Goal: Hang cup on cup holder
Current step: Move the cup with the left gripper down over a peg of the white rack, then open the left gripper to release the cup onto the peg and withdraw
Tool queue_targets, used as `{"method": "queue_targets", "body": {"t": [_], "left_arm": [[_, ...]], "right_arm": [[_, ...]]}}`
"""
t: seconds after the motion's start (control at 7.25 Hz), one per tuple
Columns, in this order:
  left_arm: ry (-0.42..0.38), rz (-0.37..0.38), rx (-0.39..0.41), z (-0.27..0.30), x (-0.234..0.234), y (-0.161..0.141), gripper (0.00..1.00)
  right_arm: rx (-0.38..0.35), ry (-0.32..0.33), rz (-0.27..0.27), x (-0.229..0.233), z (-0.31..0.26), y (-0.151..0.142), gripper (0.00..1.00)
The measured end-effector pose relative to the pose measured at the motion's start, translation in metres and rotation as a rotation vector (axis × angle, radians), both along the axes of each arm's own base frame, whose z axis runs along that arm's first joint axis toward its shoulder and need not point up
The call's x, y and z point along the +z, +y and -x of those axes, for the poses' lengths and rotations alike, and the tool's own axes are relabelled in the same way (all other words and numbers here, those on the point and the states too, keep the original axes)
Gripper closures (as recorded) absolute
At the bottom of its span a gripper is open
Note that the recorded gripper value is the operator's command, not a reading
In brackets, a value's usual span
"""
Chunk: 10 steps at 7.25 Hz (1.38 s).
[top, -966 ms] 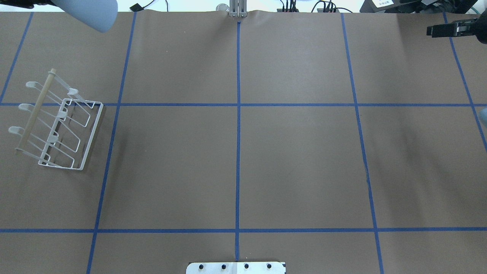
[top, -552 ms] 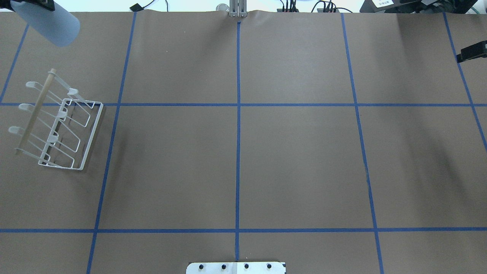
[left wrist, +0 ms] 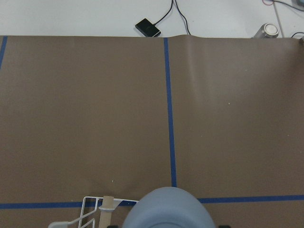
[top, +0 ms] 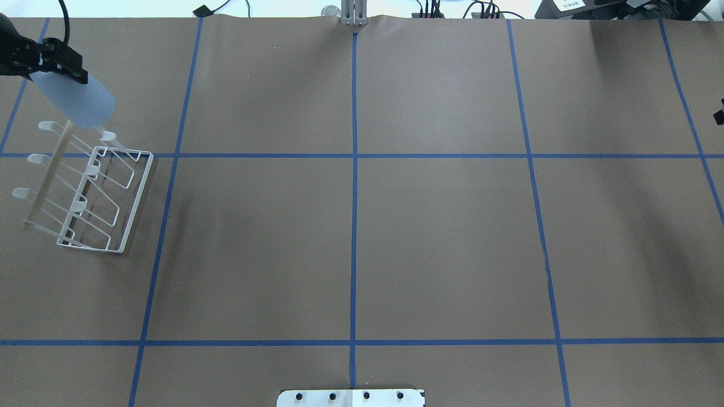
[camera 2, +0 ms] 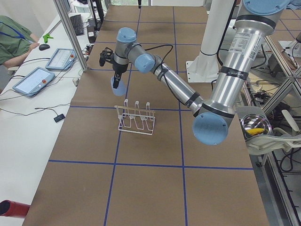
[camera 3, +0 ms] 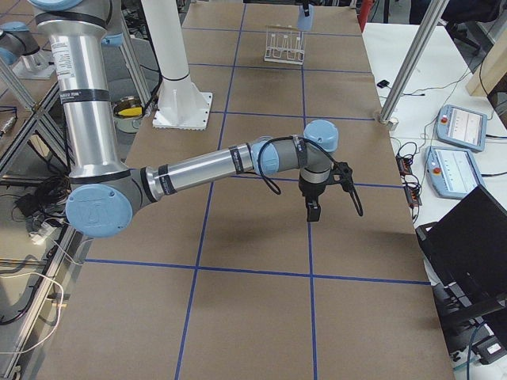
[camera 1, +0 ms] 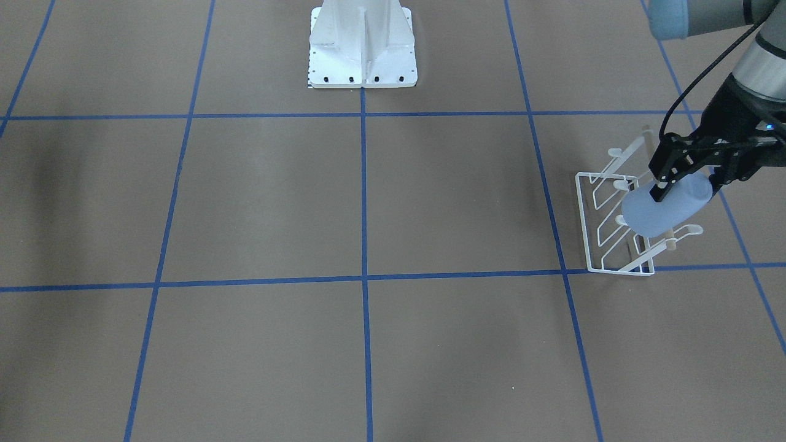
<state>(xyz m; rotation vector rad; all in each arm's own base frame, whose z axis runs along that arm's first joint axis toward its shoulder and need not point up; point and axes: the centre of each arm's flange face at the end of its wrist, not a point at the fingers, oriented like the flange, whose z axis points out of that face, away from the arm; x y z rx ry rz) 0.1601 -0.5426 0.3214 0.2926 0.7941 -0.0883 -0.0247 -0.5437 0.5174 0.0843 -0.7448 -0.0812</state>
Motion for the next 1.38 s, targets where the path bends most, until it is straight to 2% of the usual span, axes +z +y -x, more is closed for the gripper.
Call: {"method": "queue_targets", "body": {"t": [0.41, 0.97, 1.1, 1.24, 1.38], "left_arm": [[-0.038, 0.008, 0.025, -0.024, 0.009, 0.004, 1.0], [-0.058, 0.039, 0.052, -0.043, 0.027, 0.0, 1.0], [-0.062, 0.046, 0.057, -0.047, 0.031, 0.0, 0.78], [-0.067, 0.054, 0.062, -0.051, 0.035, -0.001, 0.01], [-0.074, 0.059, 0.067, -0.053, 0.04, -0.002, 0.02]], "right_arm": [[-0.004, -0.006, 0.041, 0.002, -0.001, 0.003, 0.0], [-0.005, -0.024, 0.041, -0.001, -0.001, 0.004, 0.0], [-0.004, -0.025, 0.037, -0.002, -0.001, 0.004, 0.0], [-0.004, -0.025, 0.034, -0.002, -0.002, 0.004, 0.0], [-0.003, -0.024, 0.032, -0.003, -0.002, 0.005, 0.0]]}}
